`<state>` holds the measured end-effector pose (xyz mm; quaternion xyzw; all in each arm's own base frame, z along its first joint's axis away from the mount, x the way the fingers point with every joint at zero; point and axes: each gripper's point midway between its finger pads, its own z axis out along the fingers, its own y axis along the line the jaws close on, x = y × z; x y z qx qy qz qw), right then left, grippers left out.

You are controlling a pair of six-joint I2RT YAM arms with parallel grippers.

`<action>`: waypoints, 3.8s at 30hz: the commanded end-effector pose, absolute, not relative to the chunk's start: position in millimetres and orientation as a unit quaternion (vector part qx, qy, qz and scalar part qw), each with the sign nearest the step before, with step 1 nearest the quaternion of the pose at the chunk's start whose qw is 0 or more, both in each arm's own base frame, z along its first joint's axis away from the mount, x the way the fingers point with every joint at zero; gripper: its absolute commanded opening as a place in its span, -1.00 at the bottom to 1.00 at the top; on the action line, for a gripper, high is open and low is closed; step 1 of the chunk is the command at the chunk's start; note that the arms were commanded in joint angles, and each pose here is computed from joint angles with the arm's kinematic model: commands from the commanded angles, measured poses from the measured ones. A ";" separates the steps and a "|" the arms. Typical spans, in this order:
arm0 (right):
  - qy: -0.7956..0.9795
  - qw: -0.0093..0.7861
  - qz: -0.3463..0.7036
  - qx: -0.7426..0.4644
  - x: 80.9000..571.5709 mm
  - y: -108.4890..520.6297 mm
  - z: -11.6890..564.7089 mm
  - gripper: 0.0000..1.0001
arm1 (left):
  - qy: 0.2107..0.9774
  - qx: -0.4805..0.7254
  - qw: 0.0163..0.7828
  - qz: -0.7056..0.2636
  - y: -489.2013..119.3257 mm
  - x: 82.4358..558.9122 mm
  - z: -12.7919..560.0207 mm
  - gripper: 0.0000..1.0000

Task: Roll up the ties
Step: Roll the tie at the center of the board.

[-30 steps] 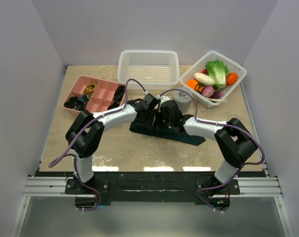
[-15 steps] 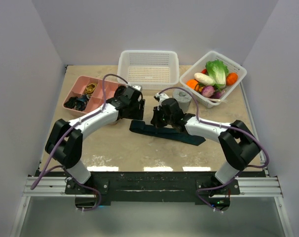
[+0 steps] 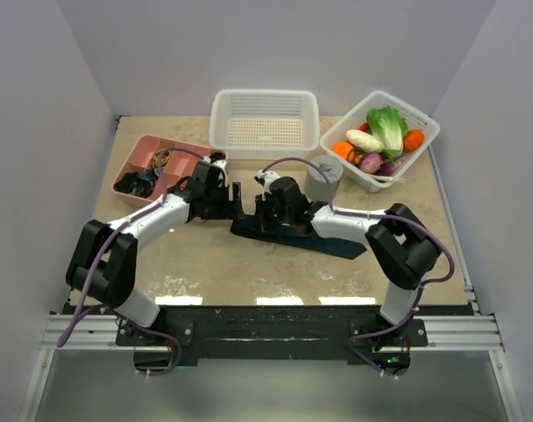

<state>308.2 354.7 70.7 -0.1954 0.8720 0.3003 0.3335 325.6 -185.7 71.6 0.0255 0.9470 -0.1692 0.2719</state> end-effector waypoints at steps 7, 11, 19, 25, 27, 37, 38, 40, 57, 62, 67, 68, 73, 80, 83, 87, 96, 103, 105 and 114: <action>0.872 0.333 0.300 -0.198 317.8 366.0 61.0 -1.00 | 0.938 0.018 0.276 -0.209 -188.3 331.7 64.5 0.56; 0.881 0.326 0.283 -0.195 314.6 357.9 51.5 -1.00 | 0.936 0.024 0.270 -0.223 -193.0 329.7 55.5 0.56; 0.882 0.329 0.277 -0.195 317.1 357.5 54.3 -1.00 | 0.928 0.030 0.290 -0.231 -195.1 338.7 45.2 0.54; 0.878 0.335 0.282 -0.194 318.9 357.2 64.8 -1.00 | 0.916 0.027 0.298 -0.267 -199.7 345.3 38.9 0.40; 0.877 0.334 0.283 -0.196 318.4 357.7 66.8 -1.00 | 0.913 0.030 0.294 -0.281 -202.7 344.4 35.0 0.30; 0.867 0.350 0.298 -0.191 323.6 358.0 92.8 -1.00 | 0.908 0.037 0.288 -0.303 -209.1 345.2 34.1 -0.13; 0.869 0.351 0.295 -0.188 325.4 356.3 93.5 -1.00 | 0.907 0.038 0.290 -0.304 -209.6 346.1 35.9 -0.15; 0.867 0.357 0.293 -0.189 327.9 355.8 96.6 -1.00 | 0.907 0.042 0.291 -0.302 -209.8 347.5 37.6 -0.20; 0.881 0.344 0.263 -0.192 331.0 351.4 71.9 -1.00 | 0.906 0.050 0.297 -0.297 -209.3 349.9 56.3 -0.28; 0.881 0.337 0.272 -0.191 328.8 355.3 65.7 -1.00 | 0.909 0.056 0.295 -0.289 -208.1 349.8 64.6 -0.31; 0.882 0.331 0.278 -0.188 328.7 359.6 59.0 -1.00 | 0.915 0.069 0.295 -0.266 -210.6 348.7 69.8 -0.35; 0.882 0.331 0.280 -0.184 329.7 360.2 58.3 -1.00 | 0.918 0.071 0.295 -0.257 -210.3 349.2 69.0 -0.36; 0.880 0.326 0.294 -0.183 330.1 368.3 54.8 -1.00 | 0.925 0.093 0.294 -0.223 -221.6 347.4 74.2 -0.39; 0.875 0.319 0.321 -0.172 326.8 375.2 55.1 -1.00 | 0.926 0.107 0.309 -0.187 -232.3 347.8 89.7 -0.39; 0.874 0.313 0.332 -0.169 324.5 379.6 52.7 -1.00 | 0.922 0.111 0.312 -0.201 -240.4 346.2 98.6 -0.39; 0.873 0.313 0.337 -0.163 324.1 380.2 53.1 -1.00 | 0.918 0.116 0.311 -0.219 -248.5 341.7 103.7 -0.41; 0.871 0.323 0.335 -0.160 323.7 374.6 65.1 -1.00 | 0.925 0.116 0.310 -0.185 -235.7 340.6 95.2 -0.52; 0.871 0.341 0.311 -0.165 326.4 360.7 83.3 -1.00 | 0.931 0.111 0.317 -0.144 -221.1 344.5 96.0 -0.56; 0.871 0.349 0.303 -0.164 327.2 355.7 87.7 -1.00 | 0.932 0.108 0.323 -0.126 -214.4 347.7 97.5 -0.56; 0.880 0.366 0.268 -0.143 337.0 324.4 90.6 -1.00 | 0.937 0.104 0.330 -0.047 -189.0 350.4 105.4 -0.59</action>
